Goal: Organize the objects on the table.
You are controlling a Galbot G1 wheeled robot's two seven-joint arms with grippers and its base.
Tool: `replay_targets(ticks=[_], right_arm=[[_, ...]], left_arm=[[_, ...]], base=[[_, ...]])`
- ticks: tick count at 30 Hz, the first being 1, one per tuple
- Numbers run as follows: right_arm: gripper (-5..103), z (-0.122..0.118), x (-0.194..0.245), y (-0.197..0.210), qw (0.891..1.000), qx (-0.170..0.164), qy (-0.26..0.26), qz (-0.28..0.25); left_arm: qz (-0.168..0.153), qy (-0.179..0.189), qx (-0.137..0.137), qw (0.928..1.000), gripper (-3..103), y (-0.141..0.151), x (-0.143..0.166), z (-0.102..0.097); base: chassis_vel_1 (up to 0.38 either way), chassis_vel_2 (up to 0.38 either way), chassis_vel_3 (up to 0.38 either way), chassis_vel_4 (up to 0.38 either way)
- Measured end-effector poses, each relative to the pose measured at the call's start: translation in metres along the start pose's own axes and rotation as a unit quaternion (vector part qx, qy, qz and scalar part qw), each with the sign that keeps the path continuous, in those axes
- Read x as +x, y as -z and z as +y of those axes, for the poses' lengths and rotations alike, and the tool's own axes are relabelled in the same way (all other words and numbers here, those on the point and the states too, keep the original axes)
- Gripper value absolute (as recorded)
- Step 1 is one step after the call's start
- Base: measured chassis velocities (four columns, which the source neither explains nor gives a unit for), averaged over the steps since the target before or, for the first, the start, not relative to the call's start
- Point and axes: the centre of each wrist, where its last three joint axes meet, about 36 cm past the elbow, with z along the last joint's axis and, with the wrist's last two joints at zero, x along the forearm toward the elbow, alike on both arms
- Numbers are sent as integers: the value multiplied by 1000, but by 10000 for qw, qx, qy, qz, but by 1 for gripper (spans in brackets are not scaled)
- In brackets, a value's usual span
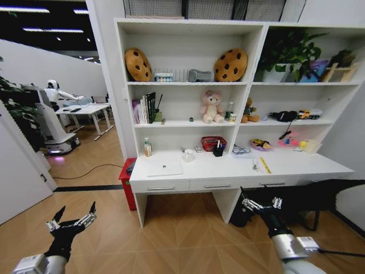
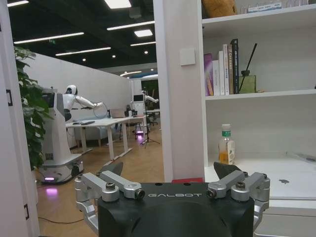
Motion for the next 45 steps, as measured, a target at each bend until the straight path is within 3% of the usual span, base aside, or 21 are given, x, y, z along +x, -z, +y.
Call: replay_targets(ticks=[45], right_arm=[[100, 0, 0, 0, 10000, 0, 0, 0]], left_arm=[[0, 0, 0, 10000, 100, 0, 0, 0]], base=[[0, 0, 0, 0]])
